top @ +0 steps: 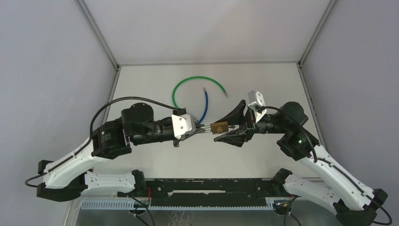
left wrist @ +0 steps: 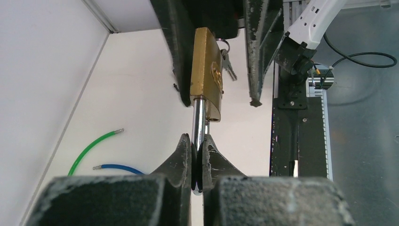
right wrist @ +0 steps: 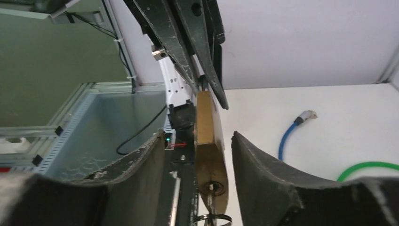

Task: Lock with the key
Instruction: Lock the lock.

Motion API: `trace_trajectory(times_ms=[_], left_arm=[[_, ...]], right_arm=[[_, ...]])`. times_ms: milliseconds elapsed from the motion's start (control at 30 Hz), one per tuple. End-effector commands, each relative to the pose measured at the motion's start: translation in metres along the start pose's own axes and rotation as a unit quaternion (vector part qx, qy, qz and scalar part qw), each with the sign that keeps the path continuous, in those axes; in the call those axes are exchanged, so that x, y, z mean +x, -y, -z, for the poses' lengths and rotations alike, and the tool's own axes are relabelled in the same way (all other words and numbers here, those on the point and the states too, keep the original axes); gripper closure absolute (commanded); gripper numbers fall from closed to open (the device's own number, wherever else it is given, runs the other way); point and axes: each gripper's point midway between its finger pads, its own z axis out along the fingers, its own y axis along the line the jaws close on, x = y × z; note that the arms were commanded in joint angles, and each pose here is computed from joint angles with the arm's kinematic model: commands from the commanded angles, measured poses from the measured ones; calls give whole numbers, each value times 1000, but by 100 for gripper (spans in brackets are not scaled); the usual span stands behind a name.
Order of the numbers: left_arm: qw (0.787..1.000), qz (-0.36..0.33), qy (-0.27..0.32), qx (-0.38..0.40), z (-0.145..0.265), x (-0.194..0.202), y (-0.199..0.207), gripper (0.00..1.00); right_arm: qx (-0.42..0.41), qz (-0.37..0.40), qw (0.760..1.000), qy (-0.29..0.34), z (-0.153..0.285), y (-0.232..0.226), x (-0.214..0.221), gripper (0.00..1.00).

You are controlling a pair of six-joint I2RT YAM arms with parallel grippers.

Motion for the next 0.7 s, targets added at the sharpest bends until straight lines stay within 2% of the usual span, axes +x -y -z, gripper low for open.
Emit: trace_trajectory(times_ms=[0,33,100,233,300,433,467,500,533,667], left_arm=[[995,-4,101,-22,10,-51,-11,100],[995,-3,101,-21,10,-50,-10,100],[994,3,105,-22,10,-52,-11,100],[993,15,118,-18,12,-59,-9,100],[993,17,118,-16,13,-59,-8,100],[993,18,119,-18,12,-59,-9,100],[992,18,122,-17,12,-61,-8,100],[992,19,122,-15,12,-61,-8,100],[992,22,122,-15,12,-61,-8,100],[991,66,111,-25,11,-51,-8,100]], right_arm=[[-13,22,999,29,-1,-10,-19,50],[-13,22,999,30,-1,-10,-20,59],[-11,19,999,30,-3,-8,-19,65],[-2,10,1000,24,-5,-3,-14,57],[-2,10,1000,25,-6,-2,-15,56],[-2,10,1000,27,-7,-2,-15,61],[-2,8,1000,26,-8,-1,-15,67],[-2,7,1000,26,-8,-1,-14,78],[-3,9,1000,26,-8,-1,-14,98],[5,18,999,34,-2,-3,-20,100]])
